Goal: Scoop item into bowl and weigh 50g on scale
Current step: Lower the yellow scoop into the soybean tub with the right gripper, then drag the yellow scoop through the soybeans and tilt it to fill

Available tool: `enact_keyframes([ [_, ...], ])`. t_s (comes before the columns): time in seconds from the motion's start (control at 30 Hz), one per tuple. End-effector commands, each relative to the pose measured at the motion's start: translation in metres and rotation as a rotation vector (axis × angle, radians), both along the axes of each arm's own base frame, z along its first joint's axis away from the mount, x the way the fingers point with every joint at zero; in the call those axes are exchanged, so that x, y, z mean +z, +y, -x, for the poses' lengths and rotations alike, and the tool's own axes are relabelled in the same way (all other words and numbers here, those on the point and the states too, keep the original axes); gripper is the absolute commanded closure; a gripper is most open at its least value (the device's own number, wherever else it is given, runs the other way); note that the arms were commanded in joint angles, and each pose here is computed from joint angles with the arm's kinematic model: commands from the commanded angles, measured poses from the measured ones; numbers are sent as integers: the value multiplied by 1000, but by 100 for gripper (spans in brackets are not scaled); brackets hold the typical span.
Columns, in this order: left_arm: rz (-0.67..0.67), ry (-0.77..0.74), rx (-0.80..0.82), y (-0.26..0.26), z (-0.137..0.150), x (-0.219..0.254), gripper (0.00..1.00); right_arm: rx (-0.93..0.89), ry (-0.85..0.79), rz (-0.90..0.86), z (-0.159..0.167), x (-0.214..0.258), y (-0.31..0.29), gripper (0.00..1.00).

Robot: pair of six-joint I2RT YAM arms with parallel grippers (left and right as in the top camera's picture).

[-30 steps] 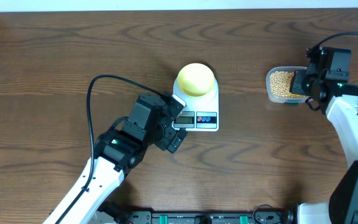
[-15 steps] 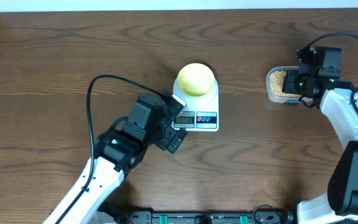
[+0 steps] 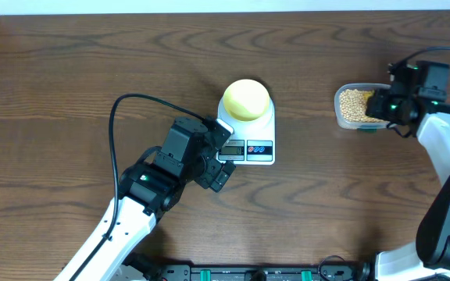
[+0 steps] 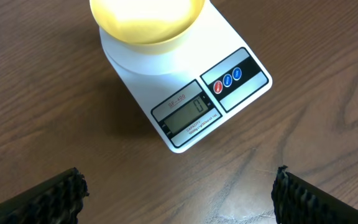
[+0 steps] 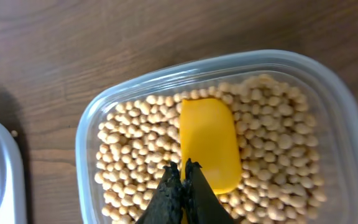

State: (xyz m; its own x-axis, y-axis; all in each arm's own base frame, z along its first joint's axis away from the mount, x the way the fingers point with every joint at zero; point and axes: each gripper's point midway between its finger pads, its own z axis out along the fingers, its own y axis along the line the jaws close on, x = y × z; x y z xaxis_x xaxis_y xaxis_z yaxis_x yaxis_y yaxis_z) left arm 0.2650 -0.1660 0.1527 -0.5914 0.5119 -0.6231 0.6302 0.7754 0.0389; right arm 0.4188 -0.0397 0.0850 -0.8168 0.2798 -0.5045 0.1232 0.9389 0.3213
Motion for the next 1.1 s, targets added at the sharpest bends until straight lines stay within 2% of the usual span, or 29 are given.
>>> enact_keyframes([
  [0.0, 4, -9, -9, -1, 1, 3, 2, -1, 31, -140, 8, -9, 0, 99],
  [0.23, 4, -9, -9, -1, 1, 3, 2, -13, 26, -252, 13, -9, -9, 99],
  [0.57, 4, -9, -9, -1, 1, 3, 2, 32, 55, -394, 13, -24, 8, 99],
  [1.07, 4, -9, -9, -1, 1, 3, 2, -31, 47, -433, 11, -23, -5, 99],
])
